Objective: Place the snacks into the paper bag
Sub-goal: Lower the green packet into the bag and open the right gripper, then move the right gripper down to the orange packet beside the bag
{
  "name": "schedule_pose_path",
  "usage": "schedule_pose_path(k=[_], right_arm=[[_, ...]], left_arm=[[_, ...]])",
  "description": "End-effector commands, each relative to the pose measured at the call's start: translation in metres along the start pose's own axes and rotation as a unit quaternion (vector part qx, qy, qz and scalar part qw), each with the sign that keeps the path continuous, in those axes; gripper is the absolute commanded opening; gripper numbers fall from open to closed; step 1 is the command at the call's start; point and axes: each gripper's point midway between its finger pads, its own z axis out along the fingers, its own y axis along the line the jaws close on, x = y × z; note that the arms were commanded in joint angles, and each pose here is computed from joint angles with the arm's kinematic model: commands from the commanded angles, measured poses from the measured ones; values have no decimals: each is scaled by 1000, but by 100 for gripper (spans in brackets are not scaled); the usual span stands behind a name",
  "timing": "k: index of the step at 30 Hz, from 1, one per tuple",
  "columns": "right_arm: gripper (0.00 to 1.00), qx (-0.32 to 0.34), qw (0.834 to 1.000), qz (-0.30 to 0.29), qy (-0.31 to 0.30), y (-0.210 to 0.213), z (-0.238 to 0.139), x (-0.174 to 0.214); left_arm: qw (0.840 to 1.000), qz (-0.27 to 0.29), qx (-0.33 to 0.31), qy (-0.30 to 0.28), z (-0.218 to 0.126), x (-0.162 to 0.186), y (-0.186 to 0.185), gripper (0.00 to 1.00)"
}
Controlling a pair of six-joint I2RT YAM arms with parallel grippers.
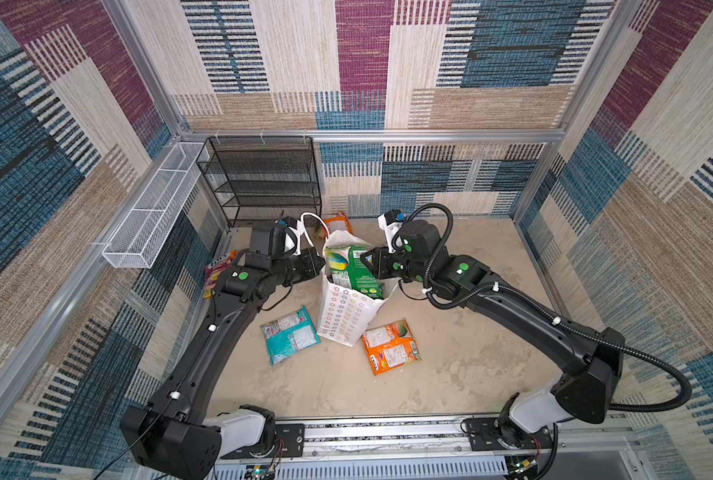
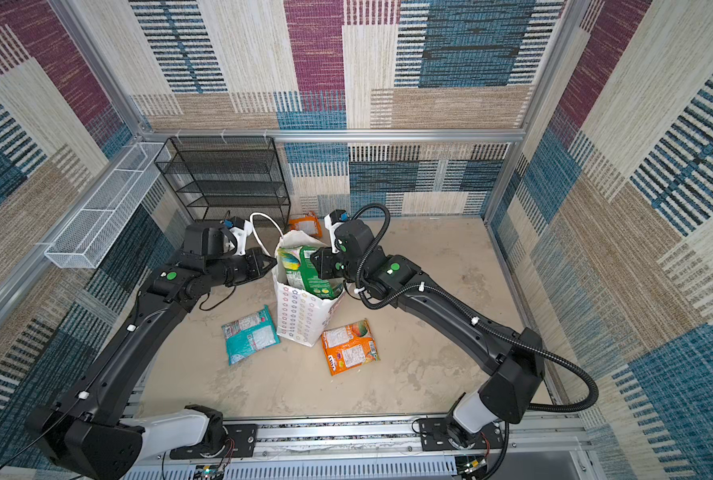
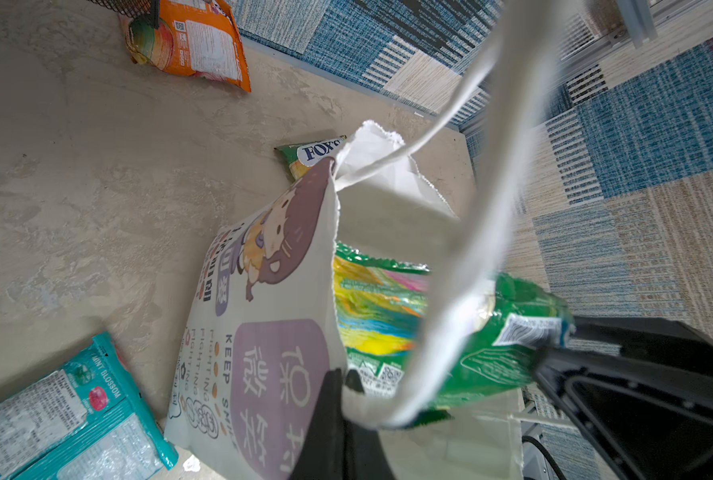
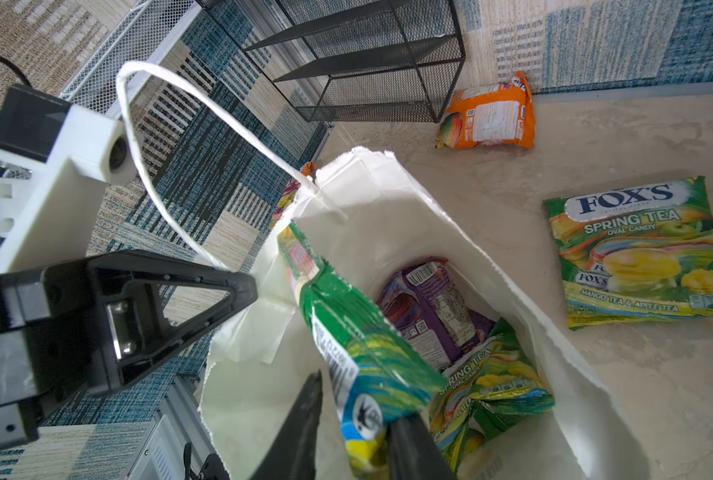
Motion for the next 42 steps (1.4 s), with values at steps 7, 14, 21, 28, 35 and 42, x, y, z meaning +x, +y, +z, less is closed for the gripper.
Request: schedule_pose_path(k=[7, 14, 21, 28, 35, 42], right_arm=[[47, -13, 999, -6, -34, 14, -11, -24], [61, -22, 998, -21, -54, 29, -32, -47], [85, -9, 996, -36, -81, 29, -74, -57], [100, 49, 991, -31, -120, -8, -126, -37], [100, 107, 987, 19, -118, -61, -153, 13], [100, 108, 990, 67, -67, -98, -138, 85]], left_arm=[[1000, 6, -19, -13, 0, -7, 5, 0], [999, 4, -32, -12, 1, -6, 10, 0], [999, 3, -34, -10, 2, -6, 11, 0], [999, 4, -34, -10, 2, -6, 11, 0], [999, 4, -32, -9, 2, -6, 10, 0], [999, 4, -32, -8, 4, -6, 11, 0]])
